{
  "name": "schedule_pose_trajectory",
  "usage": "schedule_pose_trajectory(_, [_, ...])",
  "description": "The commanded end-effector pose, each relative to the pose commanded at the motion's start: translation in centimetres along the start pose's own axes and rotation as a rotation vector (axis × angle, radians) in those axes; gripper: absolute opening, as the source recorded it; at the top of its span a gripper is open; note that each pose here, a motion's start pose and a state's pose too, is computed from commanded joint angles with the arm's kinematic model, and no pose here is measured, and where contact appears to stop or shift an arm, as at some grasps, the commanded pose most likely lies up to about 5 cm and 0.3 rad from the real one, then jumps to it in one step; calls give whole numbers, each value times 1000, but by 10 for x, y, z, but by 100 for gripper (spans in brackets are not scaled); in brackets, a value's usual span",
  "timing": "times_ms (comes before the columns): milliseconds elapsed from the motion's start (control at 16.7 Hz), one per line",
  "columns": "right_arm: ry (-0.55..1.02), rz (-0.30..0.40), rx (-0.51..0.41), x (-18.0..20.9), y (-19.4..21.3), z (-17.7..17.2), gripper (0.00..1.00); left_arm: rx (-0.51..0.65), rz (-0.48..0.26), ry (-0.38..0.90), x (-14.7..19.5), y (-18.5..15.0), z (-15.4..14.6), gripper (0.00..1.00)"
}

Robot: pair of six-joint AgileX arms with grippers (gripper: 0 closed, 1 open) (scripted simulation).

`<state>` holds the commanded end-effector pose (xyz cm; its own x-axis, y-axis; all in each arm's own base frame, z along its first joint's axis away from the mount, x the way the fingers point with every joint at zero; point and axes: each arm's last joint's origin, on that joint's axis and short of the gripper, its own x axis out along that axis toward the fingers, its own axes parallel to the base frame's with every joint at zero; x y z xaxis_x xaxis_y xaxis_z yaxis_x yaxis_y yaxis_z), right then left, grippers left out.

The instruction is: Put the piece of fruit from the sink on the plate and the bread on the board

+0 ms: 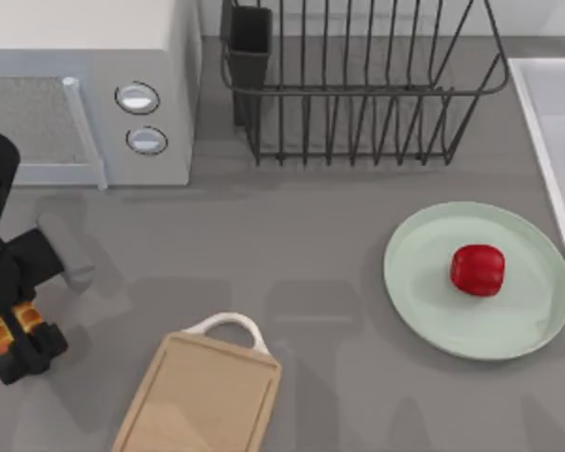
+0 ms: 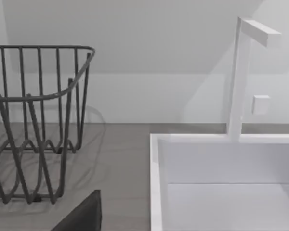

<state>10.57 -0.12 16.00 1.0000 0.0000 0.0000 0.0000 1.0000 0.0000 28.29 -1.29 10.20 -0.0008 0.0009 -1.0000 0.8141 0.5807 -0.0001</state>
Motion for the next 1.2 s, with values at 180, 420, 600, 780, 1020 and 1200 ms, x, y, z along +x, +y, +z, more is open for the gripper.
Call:
schedule_pose_trajectory(180, [0, 0, 0, 0, 0, 0, 100, -7, 1, -15, -12, -1, 0, 0])
schedule_pose_trajectory(420, [0, 0, 0, 0, 0, 0, 100, -6, 5, -19, -40, 4, 4, 0])
schedule_pose_trajectory(600, [0, 0, 0, 0, 0, 0, 100, -6, -16, -2, -75, 3, 2, 0])
schedule_pose_trajectory(780, [0, 0, 0, 0, 0, 0, 100, -6, -7, -9, -105, 0, 0, 0])
schedule_pose_trajectory(1020, [0, 0, 0, 0, 0, 0, 100, -7, 0, -15, -112, -1, 0, 0])
schedule_pose_trajectory(1200, [0, 0, 0, 0, 0, 0, 100, -14, -3, -12, -110, -1, 1, 0])
